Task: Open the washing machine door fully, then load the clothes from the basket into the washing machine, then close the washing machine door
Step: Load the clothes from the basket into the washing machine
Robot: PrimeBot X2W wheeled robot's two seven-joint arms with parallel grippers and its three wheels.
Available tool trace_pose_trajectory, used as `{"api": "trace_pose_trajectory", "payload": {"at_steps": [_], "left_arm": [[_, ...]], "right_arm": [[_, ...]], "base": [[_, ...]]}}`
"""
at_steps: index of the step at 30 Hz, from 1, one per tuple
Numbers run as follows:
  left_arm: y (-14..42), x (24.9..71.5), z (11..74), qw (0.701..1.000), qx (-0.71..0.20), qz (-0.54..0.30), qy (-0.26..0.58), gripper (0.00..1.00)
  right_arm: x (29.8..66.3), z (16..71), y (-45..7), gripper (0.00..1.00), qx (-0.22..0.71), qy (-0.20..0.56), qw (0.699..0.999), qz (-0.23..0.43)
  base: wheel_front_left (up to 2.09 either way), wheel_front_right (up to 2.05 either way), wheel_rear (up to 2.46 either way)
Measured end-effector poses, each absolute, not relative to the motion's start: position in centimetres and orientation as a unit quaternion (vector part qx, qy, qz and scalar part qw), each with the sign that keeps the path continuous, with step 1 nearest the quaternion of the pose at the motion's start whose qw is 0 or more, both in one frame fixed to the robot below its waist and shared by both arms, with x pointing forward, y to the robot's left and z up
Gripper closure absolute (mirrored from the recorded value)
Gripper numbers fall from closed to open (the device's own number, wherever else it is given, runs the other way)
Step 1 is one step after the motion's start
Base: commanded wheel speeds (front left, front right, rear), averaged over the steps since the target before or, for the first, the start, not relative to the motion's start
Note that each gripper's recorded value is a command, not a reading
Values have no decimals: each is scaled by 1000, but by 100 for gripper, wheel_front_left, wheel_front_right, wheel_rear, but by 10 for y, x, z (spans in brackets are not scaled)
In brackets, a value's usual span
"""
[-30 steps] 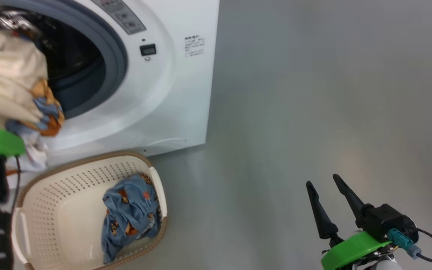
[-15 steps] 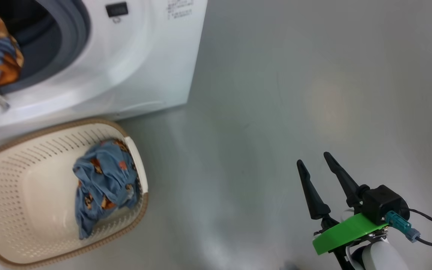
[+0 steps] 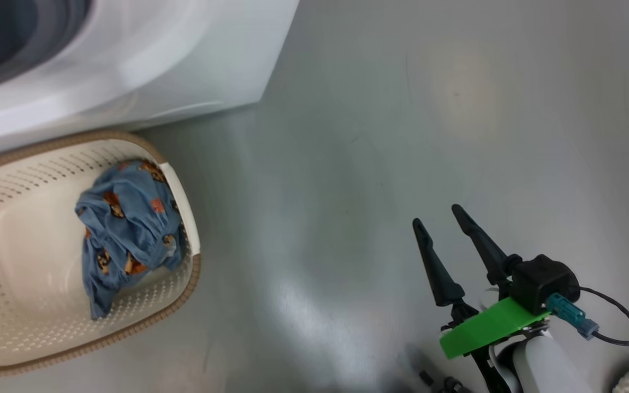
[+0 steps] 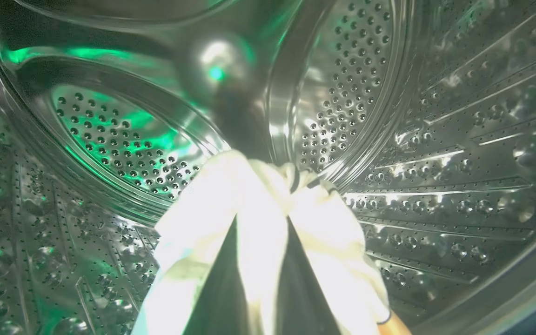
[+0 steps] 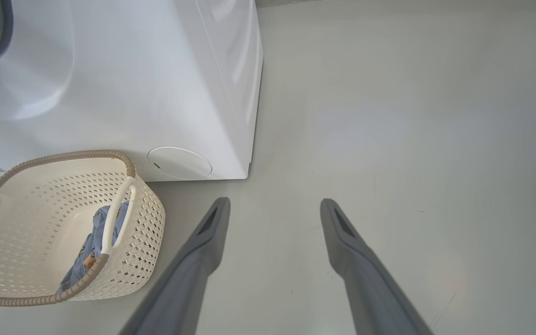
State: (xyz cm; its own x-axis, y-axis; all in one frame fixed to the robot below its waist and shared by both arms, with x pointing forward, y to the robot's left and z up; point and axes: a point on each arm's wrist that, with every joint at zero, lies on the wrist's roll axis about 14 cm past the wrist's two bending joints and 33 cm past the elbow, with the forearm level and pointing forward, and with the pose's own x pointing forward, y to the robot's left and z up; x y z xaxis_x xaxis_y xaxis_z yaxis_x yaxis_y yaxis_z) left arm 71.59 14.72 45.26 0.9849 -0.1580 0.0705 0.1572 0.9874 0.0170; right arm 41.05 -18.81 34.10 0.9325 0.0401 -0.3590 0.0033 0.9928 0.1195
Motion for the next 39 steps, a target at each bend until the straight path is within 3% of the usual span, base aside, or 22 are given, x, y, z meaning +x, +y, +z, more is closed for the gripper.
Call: {"api": "trace_pose_trajectory", "payload": {"at_steps": [18, 29, 36, 39], "left_arm": [[143, 740, 393, 994, 30, -88, 59, 100], [124, 755, 485, 986, 39, -107, -120, 100], [125, 743, 498, 981, 44, -106, -159, 100], [131, 743, 482, 985, 41, -98, -134, 100]], "right_arm": [[407, 316, -182, 0, 64, 215, 974, 15], [413, 312, -181, 0, 76, 216, 973, 14], [413, 311, -182, 0, 77, 217, 973, 13], [413, 311, -181, 0, 78, 216, 973, 14]], "base": [[0, 0, 0], [0, 0, 0], [0, 0, 0], [0, 0, 0]]}}
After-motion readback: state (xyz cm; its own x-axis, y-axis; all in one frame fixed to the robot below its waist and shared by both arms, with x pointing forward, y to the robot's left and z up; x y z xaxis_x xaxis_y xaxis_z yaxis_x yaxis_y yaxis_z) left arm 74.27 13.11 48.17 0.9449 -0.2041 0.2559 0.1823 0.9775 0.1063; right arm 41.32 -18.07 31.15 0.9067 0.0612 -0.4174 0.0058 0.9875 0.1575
